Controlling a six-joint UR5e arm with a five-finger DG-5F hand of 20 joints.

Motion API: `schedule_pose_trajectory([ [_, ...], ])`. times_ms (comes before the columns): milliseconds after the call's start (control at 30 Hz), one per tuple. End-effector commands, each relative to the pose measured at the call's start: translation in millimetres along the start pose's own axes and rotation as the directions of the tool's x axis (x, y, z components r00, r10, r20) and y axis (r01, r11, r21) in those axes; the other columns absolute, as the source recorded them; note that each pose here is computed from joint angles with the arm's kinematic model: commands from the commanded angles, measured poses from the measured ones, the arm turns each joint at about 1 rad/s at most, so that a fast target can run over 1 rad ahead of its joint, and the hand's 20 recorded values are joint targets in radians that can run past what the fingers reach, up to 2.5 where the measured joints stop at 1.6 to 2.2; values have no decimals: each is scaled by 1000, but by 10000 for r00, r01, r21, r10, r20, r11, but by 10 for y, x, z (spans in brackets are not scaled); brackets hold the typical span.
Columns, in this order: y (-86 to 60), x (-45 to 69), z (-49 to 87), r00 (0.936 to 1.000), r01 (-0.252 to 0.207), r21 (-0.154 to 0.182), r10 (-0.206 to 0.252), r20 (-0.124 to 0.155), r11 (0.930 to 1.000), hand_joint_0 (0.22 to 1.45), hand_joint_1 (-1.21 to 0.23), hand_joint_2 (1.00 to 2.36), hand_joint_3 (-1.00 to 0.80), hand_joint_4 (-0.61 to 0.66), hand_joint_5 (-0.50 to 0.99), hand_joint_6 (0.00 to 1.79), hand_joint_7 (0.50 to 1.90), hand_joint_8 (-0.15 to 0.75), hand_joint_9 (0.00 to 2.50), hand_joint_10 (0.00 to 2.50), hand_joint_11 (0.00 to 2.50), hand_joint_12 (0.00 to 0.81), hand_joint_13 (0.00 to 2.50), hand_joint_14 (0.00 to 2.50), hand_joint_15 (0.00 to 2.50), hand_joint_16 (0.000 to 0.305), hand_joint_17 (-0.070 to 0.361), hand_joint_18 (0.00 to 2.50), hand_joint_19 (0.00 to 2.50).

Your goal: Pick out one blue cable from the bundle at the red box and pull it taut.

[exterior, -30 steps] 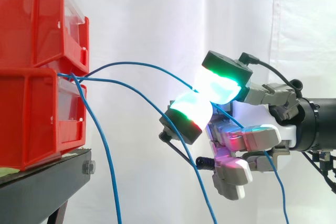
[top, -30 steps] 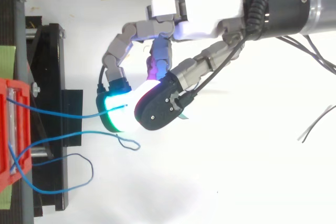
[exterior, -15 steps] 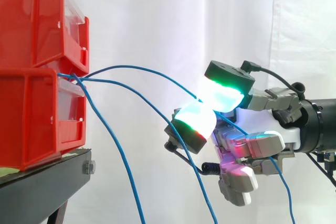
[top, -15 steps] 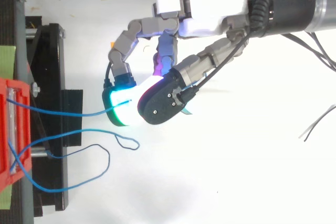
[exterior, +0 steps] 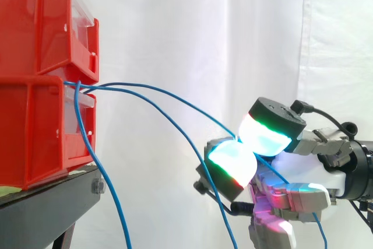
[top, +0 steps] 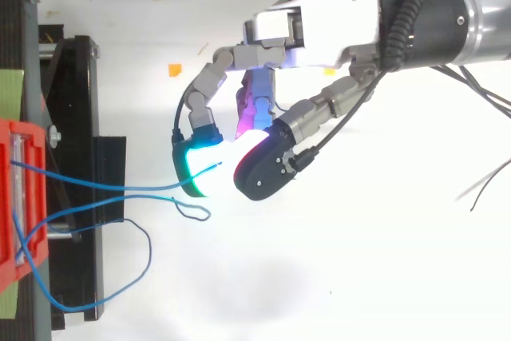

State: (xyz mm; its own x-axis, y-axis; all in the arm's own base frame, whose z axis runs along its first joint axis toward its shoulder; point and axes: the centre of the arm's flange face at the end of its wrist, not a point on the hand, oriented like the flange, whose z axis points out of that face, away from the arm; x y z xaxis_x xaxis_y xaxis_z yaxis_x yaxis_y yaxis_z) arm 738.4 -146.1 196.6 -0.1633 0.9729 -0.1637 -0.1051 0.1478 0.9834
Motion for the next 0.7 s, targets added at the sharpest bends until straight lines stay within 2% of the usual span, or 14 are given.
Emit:
schedule_pose_trajectory([
  [0, 3, 5, 19, 9999, 95, -396, -93, 51, 9992, 613, -719, 1012, -141, -89, -56, 921, 858, 341, 1440, 32, 906, 379, 1175, 20, 567, 54, 121, 1056, 602],
  [267, -9, 6, 8, 10000, 67, -273, -65, 63, 9996, 613, -719, 1013, -142, -95, -56, 921, 861, 341, 1439, 31, 904, 384, 1172, 20, 567, 54, 121, 1057, 593],
  [667, -9, 6, 8, 10000, 67, -273, -65, 63, 9996, 615, -717, 1011, -147, -93, -55, 922, 856, 343, 1437, 31, 906, 377, 1161, 20, 570, 54, 121, 1049, 594],
])
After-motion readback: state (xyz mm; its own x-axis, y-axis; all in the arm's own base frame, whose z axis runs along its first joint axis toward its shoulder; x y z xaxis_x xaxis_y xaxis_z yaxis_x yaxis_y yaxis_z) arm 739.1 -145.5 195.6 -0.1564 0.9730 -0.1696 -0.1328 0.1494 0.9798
